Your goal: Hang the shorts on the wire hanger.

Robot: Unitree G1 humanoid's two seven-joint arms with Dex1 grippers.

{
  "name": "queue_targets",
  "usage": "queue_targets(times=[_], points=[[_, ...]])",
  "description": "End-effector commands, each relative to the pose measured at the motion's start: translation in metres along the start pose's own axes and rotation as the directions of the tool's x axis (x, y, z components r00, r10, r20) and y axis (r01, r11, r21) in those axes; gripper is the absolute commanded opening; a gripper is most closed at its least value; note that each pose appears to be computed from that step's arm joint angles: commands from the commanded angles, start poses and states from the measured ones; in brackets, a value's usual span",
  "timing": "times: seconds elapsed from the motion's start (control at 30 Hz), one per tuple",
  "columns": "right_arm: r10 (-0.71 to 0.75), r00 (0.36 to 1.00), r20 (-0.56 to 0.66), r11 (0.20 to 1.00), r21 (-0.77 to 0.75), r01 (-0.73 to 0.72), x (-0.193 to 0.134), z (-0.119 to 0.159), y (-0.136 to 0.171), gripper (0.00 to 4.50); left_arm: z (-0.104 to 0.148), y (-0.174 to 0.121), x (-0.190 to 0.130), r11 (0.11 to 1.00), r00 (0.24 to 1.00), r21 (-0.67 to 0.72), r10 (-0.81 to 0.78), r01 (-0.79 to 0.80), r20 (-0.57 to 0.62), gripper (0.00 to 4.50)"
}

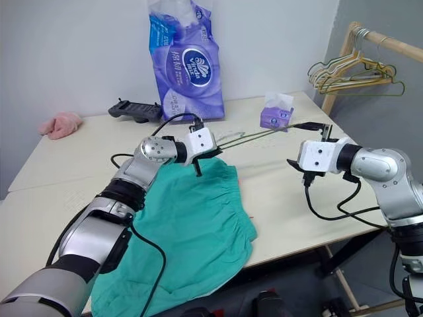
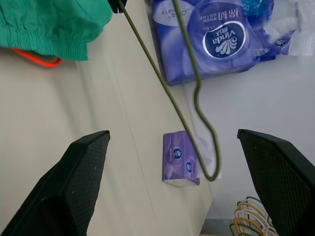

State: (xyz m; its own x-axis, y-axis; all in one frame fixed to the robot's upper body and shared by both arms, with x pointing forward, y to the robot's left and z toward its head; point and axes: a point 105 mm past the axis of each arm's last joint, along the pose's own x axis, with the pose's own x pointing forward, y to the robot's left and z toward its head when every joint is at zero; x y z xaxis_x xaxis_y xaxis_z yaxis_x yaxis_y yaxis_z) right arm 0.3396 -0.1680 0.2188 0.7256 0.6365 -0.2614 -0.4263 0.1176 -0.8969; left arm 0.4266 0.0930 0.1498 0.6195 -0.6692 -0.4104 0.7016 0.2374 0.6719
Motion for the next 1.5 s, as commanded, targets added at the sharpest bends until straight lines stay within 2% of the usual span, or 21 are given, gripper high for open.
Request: queue_targets(times=[0.03, 0.13, 0.33, 0.63, 0.73, 1.1, 1.3, 1.43, 1.5], points=[[-0.013, 0.999, -0.033, 0.999, -0.047, 0.012, 0.004, 0.003, -0.011, 4.48, 0.020, 0.010, -0.005, 0.989, 0.998, 0.145, 0.035, -0.043, 0.059, 0.00], [0.014, 0.996, -0.085, 0.999, -0.050, -0.019, 0.013, -0.010, -0.004, 4.48, 0.019, 0.001, -0.006, 0.975, 0.998, 0.220, 0.020, -0.032, 0.060, 0.00], [0.062, 0.982, -0.178, 0.994, -0.075, -0.077, 0.030, -0.030, 0.003, 4.48, 0.023, -0.002, -0.009, 0.968, 0.997, 0.250, 0.016, -0.034, 0.077, 0.00], [0.042, 0.976, -0.213, 0.997, -0.055, -0.055, 0.048, -0.039, -0.004, 4.48, 0.023, -0.007, -0.012, 0.961, 0.997, 0.276, 0.009, -0.028, 0.071, 0.00], [0.043, 0.976, -0.213, 0.997, -0.048, -0.054, 0.047, -0.041, -0.005, 3.93, 0.023, -0.008, -0.012, 0.961, 0.998, 0.276, 0.010, -0.028, 0.068, 0.00], [0.096, 0.974, -0.207, 0.993, -0.048, -0.108, 0.036, -0.039, 0.005, 0.06, 0.021, 0.000, -0.011, 0.961, 0.998, 0.272, 0.031, -0.044, 0.052, 0.00], [0.091, 0.973, -0.211, 0.993, -0.054, -0.105, 0.038, -0.037, 0.005, 0.02, 0.027, -0.002, -0.007, 0.965, 0.997, 0.259, 0.019, -0.037, 0.072, 0.00], [0.091, 0.974, -0.206, 0.994, -0.048, -0.103, 0.037, -0.035, 0.004, 0.00, 0.030, -0.005, -0.011, 0.985, 0.994, 0.174, -0.030, 0.011, 0.108, 0.96], [0.095, 0.972, -0.213, 0.994, -0.033, -0.104, 0.035, -0.039, 0.006, 0.00, 0.034, -0.004, -0.016, 0.990, 0.989, 0.135, -0.044, 0.025, 0.140, 1.59]])
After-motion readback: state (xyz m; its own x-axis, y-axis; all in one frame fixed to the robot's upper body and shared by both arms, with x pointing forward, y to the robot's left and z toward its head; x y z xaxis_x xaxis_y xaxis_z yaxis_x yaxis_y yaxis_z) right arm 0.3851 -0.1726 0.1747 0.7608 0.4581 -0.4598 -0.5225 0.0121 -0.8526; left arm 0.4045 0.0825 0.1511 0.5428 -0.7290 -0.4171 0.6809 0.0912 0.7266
